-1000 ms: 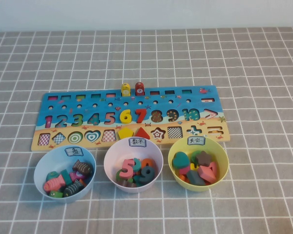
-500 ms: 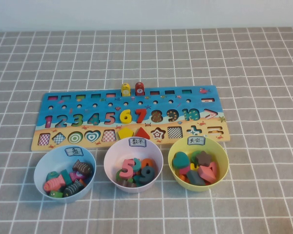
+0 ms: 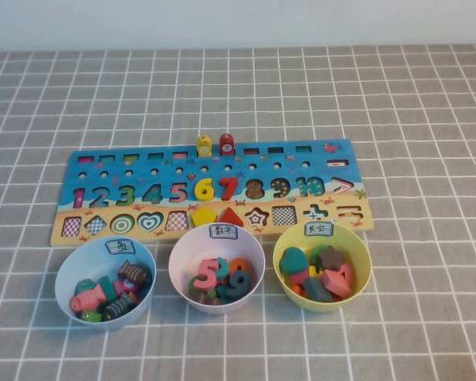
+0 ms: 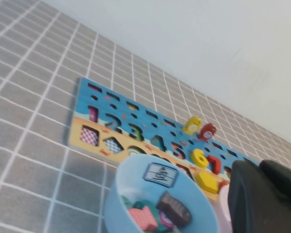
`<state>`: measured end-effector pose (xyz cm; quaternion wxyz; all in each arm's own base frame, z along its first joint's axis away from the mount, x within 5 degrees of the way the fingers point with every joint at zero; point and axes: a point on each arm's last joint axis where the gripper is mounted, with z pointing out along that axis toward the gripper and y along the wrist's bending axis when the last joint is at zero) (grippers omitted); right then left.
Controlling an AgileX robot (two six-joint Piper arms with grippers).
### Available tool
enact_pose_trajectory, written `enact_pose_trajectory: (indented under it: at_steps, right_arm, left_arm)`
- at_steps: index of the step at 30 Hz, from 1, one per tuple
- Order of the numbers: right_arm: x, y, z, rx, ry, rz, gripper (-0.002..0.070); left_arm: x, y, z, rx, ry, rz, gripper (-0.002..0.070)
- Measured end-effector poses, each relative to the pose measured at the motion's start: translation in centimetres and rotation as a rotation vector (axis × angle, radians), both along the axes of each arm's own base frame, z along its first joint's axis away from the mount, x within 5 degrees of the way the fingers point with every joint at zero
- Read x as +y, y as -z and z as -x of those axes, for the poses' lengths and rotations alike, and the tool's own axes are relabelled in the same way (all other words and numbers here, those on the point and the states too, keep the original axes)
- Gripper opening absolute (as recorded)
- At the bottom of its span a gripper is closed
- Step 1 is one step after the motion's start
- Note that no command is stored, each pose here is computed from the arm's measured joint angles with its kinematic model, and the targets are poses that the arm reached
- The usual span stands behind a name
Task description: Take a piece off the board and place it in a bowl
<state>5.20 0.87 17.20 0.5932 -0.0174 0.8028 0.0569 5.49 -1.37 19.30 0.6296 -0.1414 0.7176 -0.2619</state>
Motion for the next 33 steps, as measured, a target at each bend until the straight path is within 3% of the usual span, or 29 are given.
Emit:
enact_pose_trajectory:
  at_steps: [5, 18, 24, 33]
  right_arm:
    - [0.0, 0.0, 0.0, 0.000, 0.000, 0.000, -0.0017]
    - [0.0, 0.0, 0.0, 0.000, 0.000, 0.000, -0.0017]
    - [0.0, 0.0, 0.0, 0.000, 0.000, 0.000, -0.0017]
    - [0.0, 0.0, 0.0, 0.000, 0.000, 0.000, -0.0017]
  left_arm:
    - [-0.4, -3.3, -0.4, 0.072, 0.043, -0.024, -0.0001]
    - [-2.0, -9.9, -7.4, 0.521, 0.227, -0.326, -0.0001]
    - [-2.9, -10.7, -12.8, 0.672, 0.330, -0.436, -0.0001]
    - [-4.1, -11.3, -20.2, 0.774, 0.409, -0.487, -0.0001]
